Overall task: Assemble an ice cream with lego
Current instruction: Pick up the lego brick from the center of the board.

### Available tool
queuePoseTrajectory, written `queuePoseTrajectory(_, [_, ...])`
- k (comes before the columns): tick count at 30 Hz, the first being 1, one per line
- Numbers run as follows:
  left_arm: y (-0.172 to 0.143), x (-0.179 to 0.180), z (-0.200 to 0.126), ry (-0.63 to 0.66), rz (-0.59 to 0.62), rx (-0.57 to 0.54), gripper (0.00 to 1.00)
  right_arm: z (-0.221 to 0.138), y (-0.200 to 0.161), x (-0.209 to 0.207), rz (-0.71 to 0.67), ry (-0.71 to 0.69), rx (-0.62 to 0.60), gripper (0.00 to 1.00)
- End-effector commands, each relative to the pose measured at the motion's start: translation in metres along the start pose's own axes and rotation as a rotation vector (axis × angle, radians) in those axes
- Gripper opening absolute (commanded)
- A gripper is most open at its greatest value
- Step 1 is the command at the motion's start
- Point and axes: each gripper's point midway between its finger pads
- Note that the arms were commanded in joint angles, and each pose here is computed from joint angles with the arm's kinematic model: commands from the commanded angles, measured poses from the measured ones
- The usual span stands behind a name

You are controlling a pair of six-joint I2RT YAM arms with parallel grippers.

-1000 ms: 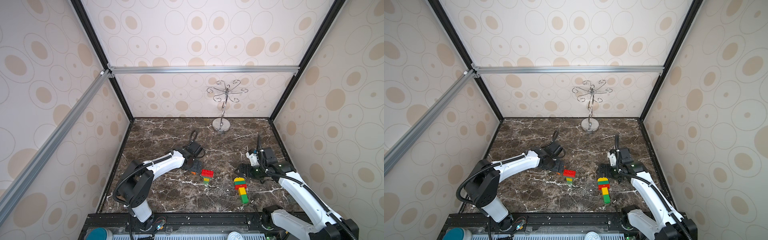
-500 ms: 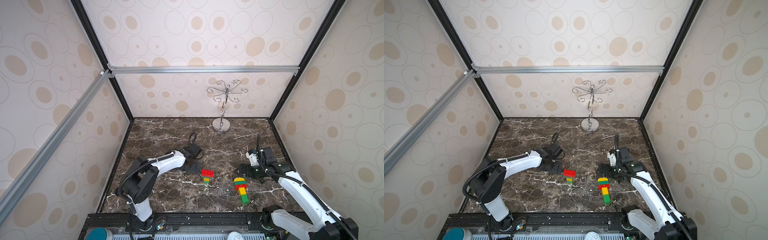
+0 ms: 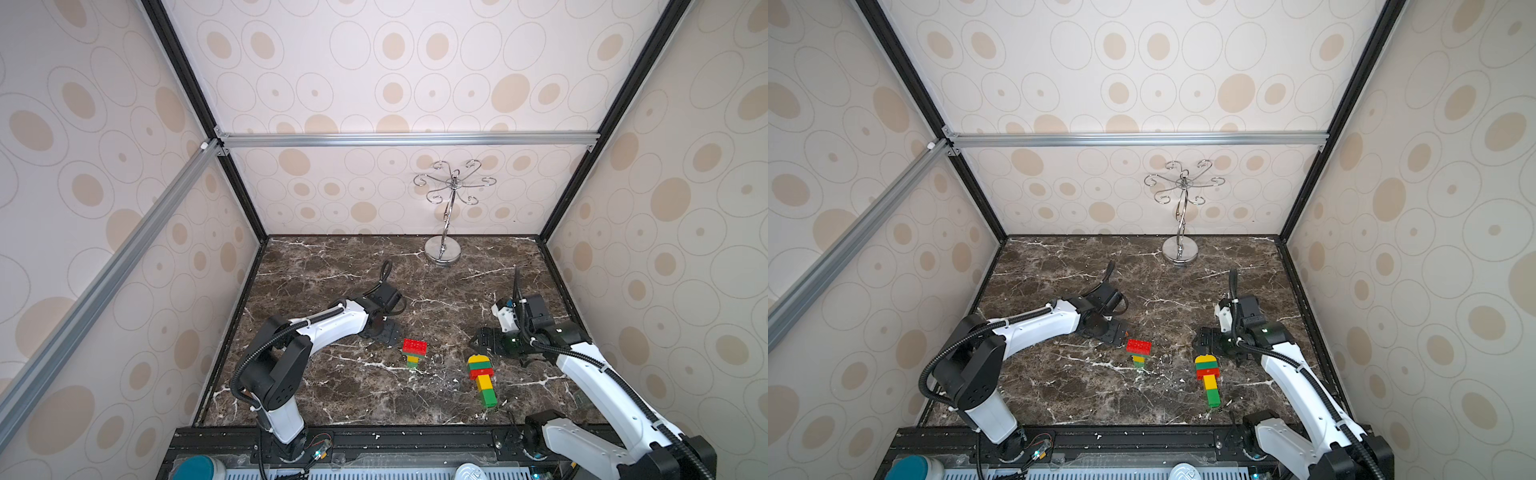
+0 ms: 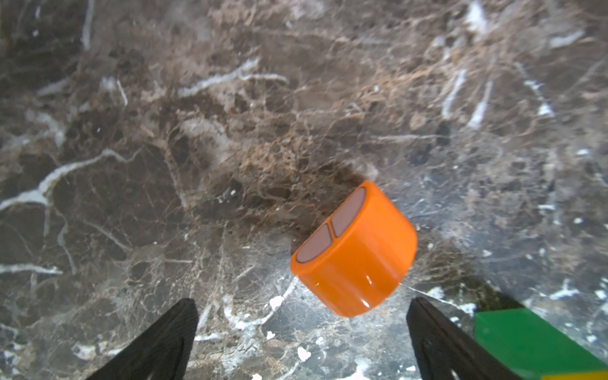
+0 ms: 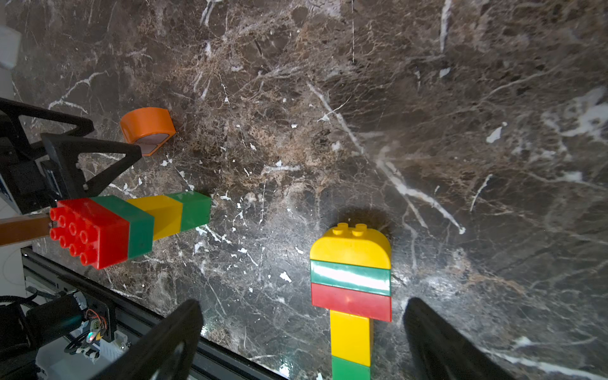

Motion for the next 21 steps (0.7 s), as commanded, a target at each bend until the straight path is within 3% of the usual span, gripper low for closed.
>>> queuePoseTrajectory(1, [0.022,-0.008,-0.012,-0.043,0.085,-0.069,0.97,0.001,-0.003,-0.004,0.0,-0.018,0.016,0.98])
queuePoseTrajectory(9, [0.032,-0.018,-0.005,-0.099,0.127,-0.089,0.8,0.0,-0.003,-0.004,-0.002,-0.015,0.015,0.98])
queuePoseTrajectory(15, [0.026,-0.023,0.003,-0.124,0.152,-0.036,0.8,0.0,-0.002,-0.004,-0.002,-0.014,0.012,0.98])
queuePoseTrajectory(21, [0.018,-0.012,0.009,-0.071,0.151,0.0,0.78,0.0,-0.002,-0.004,-0.002,-0.014,0.01,0.98])
Point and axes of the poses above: each gripper's point midway between its finger pads, its own z axis out along the fingers, its own x axis along the line the jaws close on, y = z × x
